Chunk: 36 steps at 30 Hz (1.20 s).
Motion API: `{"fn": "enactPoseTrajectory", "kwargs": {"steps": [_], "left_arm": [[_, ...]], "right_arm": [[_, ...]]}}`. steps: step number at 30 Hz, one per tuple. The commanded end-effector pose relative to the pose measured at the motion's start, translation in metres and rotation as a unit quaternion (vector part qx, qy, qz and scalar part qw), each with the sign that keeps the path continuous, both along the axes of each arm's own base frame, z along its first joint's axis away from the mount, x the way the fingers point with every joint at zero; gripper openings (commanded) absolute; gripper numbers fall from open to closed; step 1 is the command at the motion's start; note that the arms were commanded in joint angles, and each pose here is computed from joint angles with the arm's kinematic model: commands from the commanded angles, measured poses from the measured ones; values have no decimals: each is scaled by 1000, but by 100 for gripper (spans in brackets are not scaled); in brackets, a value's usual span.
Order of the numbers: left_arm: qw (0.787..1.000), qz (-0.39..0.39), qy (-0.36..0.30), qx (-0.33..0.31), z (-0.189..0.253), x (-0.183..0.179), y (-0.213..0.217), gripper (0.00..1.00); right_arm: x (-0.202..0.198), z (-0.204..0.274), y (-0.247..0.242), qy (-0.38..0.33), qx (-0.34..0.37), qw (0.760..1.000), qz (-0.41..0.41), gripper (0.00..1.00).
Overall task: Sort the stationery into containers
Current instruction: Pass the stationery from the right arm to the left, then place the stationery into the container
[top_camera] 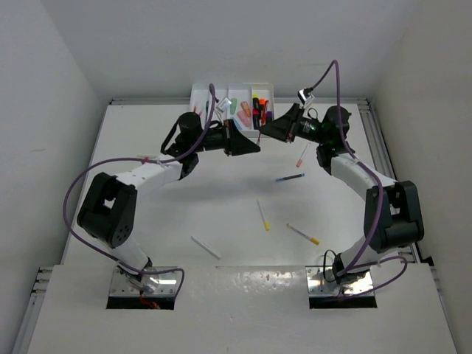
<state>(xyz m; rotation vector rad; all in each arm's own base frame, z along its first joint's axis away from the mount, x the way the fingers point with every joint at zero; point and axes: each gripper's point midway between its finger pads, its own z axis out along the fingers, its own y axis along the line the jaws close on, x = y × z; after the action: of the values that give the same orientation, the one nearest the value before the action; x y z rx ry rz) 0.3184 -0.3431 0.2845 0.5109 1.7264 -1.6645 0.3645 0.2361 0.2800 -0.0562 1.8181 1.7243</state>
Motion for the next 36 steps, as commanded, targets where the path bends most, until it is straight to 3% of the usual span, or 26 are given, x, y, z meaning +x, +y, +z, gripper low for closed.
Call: {"fn": "enactPoseTrajectory", "kwargs": {"steps": [1,4,7,8,9,10,11,12,14,15,18,25,36], "left_arm": [[999,5,-51,-14,24,5,4,4],[998,47,-31,42,-1,27,25,0],[987,121,-39,101,-12,72,60,0],[979,135,-30,152,-32,81,76,0],[965,192,-44,173,-26,116,100,0],[954,209,-7,214,-46,123,118,0],[943,230,-23,239,-48,138,133,0],[923,278,-27,264,-49,168,159,0],[896,299,-48,326,-64,189,186,0],[864,325,-55,380,-76,209,205,0],[835,331,-19,439,-124,237,228,0],[838,334,-48,428,-131,294,229,4],[816,353,-29,457,-188,317,230,10]], "right_arm": [[-1,13,5,-39,-4,999,11,32],[1,5,1,-29,-28,999,12,55],[8,-8,-18,-30,-48,998,-9,57],[9,-19,-26,-6,-58,998,-17,57],[12,-25,-38,-18,-77,996,-29,58],[14,-29,-43,-23,-91,995,-36,58],[11,-43,-51,10,-110,993,-41,58],[14,-49,-61,-20,-144,988,-54,58],[7,-63,-69,-11,-183,982,-55,57],[2,-67,-74,-29,-211,975,-64,57],[-10,-86,-82,-33,-254,964,-74,57],[-40,-120,-100,-31,-344,935,-78,57],[-45,-147,-116,-46,-417,905,-71,57]]}}
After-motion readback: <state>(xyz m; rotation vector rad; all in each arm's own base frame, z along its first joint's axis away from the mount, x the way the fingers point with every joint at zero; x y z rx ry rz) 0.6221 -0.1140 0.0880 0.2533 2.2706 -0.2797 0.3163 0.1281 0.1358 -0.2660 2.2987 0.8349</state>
